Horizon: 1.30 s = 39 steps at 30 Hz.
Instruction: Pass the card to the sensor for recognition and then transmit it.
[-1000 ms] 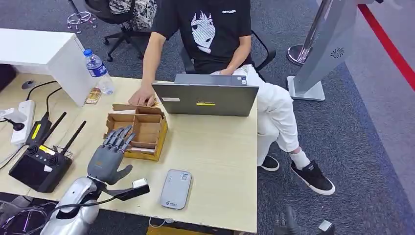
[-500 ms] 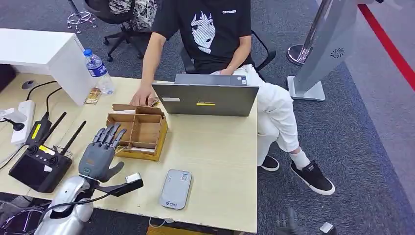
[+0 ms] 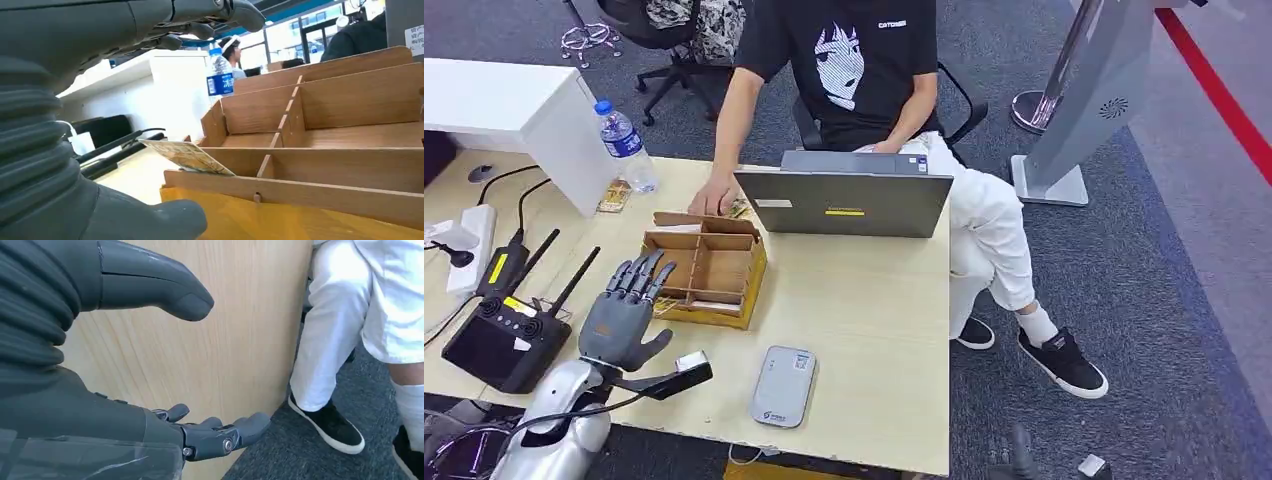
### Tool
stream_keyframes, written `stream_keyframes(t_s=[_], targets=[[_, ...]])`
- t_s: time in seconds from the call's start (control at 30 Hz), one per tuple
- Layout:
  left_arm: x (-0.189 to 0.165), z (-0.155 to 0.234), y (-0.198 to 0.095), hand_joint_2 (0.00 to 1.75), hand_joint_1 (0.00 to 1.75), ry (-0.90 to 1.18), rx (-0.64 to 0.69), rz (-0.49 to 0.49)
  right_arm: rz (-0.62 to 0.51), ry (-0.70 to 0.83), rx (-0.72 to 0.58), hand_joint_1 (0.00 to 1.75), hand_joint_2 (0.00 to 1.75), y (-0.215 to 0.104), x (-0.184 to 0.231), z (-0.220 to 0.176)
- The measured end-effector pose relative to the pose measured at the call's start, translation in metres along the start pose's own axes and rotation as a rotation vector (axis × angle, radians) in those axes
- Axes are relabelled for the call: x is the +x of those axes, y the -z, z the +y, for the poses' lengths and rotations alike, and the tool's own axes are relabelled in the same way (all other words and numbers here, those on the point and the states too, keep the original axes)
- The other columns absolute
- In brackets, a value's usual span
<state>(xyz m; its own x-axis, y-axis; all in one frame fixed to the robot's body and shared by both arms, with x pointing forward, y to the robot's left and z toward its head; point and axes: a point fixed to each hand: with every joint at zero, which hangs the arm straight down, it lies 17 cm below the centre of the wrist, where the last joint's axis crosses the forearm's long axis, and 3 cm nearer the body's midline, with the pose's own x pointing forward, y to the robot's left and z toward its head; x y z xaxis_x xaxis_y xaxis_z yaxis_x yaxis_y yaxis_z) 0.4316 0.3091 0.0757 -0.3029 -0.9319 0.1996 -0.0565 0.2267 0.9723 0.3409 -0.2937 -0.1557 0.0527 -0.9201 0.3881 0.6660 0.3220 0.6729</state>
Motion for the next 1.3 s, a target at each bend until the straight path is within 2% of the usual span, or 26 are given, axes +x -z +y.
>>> stream_keyframes(t_s=[0.27,0.6,0.63,0.67,0.8,0.93,1.03,1.2,1.3], targets=[[-0.030,0.003,0.006,1.75,0.00,0.143,-0.010,0.113,-0.010,0.003,-0.005,0.00,1.75,-0.001,0.001,-0.004],[-0.034,-0.001,0.015,1.75,0.00,0.156,-0.020,0.134,-0.010,0.002,-0.010,0.00,1.75,-0.002,0.001,-0.007],[-0.033,-0.001,0.016,1.75,0.80,0.155,-0.020,0.135,-0.010,0.003,-0.010,0.00,1.75,-0.002,0.002,-0.007],[-0.034,-0.002,0.016,1.75,1.75,0.155,-0.021,0.136,-0.010,0.003,-0.011,0.00,1.75,-0.002,0.002,-0.007],[-0.034,-0.004,0.015,1.75,1.75,0.149,-0.025,0.131,-0.010,0.003,-0.011,0.00,1.75,-0.002,0.002,-0.008],[-0.035,-0.004,0.015,1.75,1.62,0.144,-0.027,0.132,-0.010,0.003,-0.012,0.00,1.75,-0.002,0.002,-0.008],[-0.035,-0.005,0.014,1.75,1.62,0.142,-0.028,0.130,-0.010,0.001,-0.011,0.00,1.75,-0.002,0.002,-0.008],[-0.031,-0.005,0.015,1.75,1.75,0.129,-0.019,0.111,-0.006,-0.008,-0.009,0.00,1.75,-0.002,0.001,-0.007],[-0.017,0.011,0.019,1.75,1.75,0.094,0.065,0.058,-0.005,-0.012,-0.008,0.00,1.75,-0.002,0.000,-0.007]])
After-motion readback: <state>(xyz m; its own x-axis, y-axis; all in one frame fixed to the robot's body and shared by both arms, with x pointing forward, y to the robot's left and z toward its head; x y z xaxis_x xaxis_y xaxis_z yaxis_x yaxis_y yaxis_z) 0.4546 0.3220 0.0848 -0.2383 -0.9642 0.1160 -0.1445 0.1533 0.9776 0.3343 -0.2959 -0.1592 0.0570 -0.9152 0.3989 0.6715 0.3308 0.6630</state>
